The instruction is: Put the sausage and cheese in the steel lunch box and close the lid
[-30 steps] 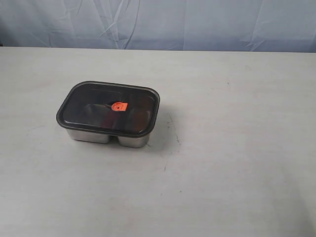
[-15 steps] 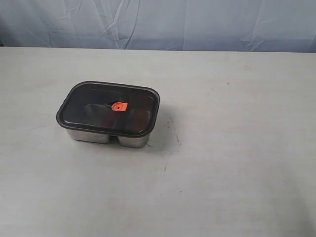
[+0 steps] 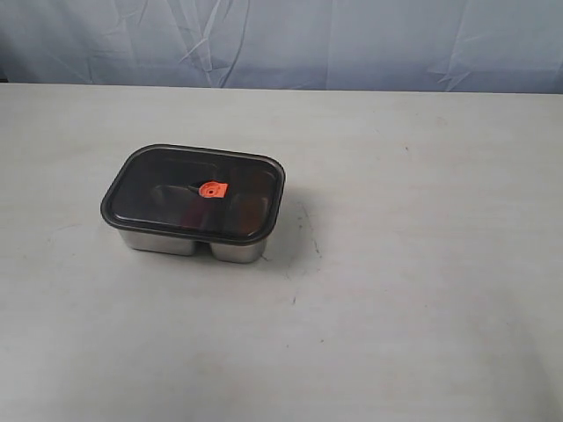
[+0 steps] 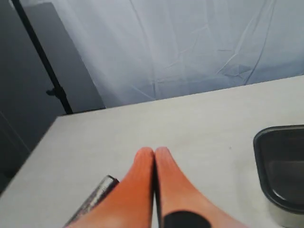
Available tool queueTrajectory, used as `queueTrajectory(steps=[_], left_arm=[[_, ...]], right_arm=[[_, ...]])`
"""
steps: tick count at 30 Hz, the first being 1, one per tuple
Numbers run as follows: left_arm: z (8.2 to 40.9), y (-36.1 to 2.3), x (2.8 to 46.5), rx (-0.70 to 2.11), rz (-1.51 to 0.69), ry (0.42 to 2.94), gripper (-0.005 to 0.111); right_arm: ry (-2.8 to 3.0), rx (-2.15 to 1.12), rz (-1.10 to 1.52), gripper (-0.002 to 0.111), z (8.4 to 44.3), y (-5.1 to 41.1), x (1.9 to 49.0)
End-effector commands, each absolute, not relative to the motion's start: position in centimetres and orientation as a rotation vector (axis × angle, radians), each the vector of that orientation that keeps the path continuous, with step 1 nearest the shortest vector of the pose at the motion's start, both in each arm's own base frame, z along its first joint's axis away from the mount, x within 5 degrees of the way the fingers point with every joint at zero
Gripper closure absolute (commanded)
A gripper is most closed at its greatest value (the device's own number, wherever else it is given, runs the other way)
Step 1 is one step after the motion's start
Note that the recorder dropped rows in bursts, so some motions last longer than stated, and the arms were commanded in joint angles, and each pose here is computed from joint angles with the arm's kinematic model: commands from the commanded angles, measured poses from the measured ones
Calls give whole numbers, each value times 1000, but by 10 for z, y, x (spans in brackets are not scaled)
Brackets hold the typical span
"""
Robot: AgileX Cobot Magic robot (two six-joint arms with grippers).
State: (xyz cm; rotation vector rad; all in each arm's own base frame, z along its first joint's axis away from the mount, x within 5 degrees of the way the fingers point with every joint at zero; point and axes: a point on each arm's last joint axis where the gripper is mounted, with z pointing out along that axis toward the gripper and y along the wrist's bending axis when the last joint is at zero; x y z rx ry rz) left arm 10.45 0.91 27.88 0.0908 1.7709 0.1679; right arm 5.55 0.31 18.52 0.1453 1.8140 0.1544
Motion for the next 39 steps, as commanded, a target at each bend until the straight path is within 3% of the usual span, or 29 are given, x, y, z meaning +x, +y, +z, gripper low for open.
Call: queueTrajectory(steps=[1,18,39], left_arm=[[248,6,85,-105,32,1762,107],[178,1,52,-354,-125,1856,107],[193,6,55,-290,-31,1684,107]], right_arm=[[1805,148,148,109,185,3,56],[1803,148,148,109,185,3,56],[1802,159,164,109,185,3,56]])
